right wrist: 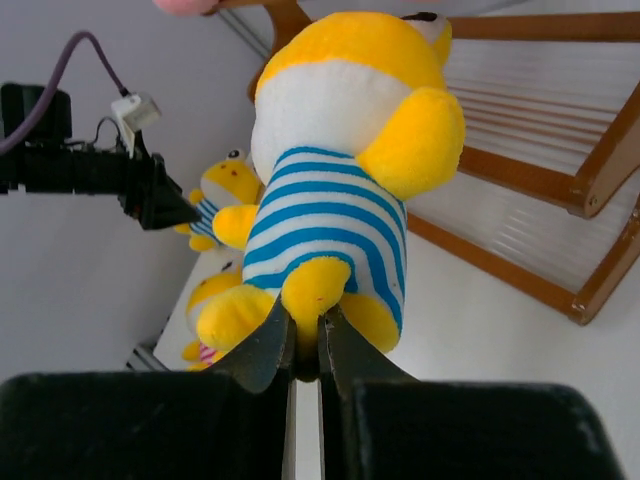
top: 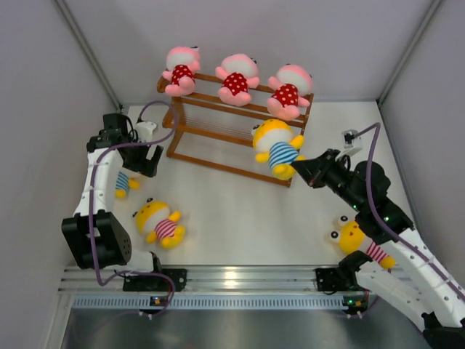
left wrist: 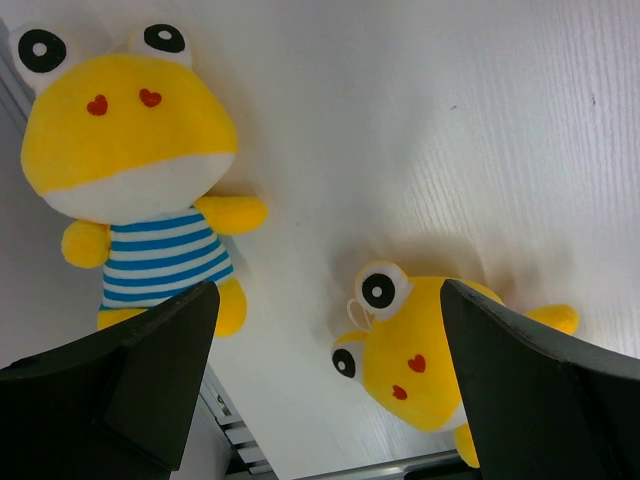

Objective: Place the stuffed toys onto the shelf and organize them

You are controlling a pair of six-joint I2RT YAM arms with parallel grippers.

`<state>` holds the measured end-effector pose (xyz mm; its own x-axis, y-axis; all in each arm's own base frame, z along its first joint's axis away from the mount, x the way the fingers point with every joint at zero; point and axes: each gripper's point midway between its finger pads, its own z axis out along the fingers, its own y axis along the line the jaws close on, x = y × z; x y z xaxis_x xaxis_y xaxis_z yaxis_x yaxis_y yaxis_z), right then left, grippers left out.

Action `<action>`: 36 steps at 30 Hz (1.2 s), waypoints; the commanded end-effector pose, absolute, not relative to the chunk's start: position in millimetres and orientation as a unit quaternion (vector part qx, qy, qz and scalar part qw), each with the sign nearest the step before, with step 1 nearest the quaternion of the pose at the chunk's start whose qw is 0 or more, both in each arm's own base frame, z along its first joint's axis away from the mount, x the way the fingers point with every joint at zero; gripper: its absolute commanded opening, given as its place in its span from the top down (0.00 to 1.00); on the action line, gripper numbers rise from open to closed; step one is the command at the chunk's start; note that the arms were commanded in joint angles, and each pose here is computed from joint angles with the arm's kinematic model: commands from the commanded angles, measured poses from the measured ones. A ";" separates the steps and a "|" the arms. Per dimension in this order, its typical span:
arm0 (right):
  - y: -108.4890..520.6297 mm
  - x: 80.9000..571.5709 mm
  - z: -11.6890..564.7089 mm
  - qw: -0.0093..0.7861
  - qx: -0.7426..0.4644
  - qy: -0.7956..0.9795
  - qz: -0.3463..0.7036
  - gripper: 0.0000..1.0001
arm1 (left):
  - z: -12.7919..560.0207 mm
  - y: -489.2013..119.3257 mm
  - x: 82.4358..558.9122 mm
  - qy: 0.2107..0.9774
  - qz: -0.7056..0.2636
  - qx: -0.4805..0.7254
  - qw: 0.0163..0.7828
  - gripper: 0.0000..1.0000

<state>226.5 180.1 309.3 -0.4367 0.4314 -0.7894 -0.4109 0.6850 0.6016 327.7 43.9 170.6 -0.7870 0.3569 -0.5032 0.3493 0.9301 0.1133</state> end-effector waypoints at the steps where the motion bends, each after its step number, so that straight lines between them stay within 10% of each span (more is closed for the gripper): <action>1: 193.3 254.6 363.2 0.596 0.072 0.670 0.436 1.00 | 183.9 48.6 335.9 0.936 0.022 0.187 0.297 0.02; 36: 235.6 348.6 284.2 0.616 0.329 0.633 0.333 1.00 | 183.6 53.4 333.4 0.937 0.034 0.187 0.294 0.02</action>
<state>340.7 231.0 239.0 -0.1304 0.7477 -0.6511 0.0591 0.6614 0.7477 327.4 47.4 170.6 -0.7882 0.3645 -0.4958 0.3479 0.9285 0.1296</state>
